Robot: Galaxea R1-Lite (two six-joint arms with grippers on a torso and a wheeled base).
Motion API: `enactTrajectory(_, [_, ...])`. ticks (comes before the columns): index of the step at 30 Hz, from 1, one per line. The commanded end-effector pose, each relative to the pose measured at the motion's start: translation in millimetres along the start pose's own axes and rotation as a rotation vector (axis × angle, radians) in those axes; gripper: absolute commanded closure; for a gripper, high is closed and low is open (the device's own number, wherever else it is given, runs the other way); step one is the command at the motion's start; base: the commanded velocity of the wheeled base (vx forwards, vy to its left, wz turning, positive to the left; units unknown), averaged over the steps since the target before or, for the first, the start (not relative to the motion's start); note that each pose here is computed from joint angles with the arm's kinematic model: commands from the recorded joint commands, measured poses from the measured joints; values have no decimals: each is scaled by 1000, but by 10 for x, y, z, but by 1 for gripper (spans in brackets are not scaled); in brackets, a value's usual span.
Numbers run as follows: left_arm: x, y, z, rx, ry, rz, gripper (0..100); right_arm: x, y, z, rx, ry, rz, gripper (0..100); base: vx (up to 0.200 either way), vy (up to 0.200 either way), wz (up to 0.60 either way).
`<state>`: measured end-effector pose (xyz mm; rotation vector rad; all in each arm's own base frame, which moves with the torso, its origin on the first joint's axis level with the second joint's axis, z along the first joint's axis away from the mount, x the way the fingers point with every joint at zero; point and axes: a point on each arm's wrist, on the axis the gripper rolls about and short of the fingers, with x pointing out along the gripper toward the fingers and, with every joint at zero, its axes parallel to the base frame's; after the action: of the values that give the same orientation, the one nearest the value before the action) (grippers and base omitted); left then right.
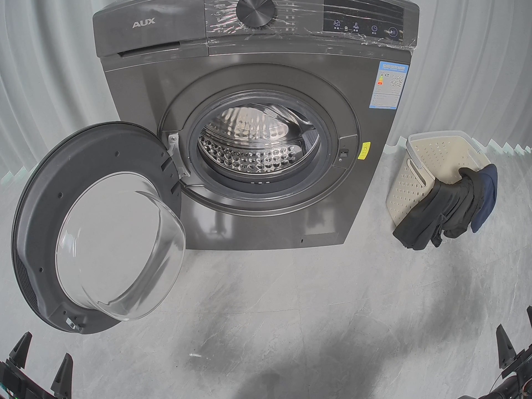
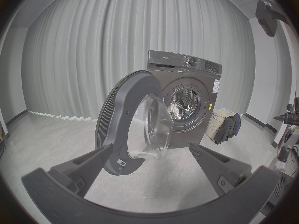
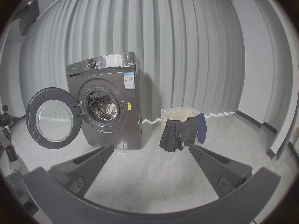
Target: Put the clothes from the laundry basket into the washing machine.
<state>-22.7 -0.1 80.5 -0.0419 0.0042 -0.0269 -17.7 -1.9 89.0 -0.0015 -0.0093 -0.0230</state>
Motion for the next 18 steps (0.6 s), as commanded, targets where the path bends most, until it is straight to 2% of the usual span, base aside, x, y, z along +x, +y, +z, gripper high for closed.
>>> enactTrajectory(1, [-2,2,-44,-1,-2,1,0,-54,9,-135,6,12,5,0,0,0,0])
enactTrajectory(11, [-2,2,-44,1,-2,2,0,-60,15,-137,1,28,31,0,0,0,0])
enactTrajectory(18, [-2,2,-44,-3,-2,2,0,-60,15,-137,1,28,31,0,0,-200,0])
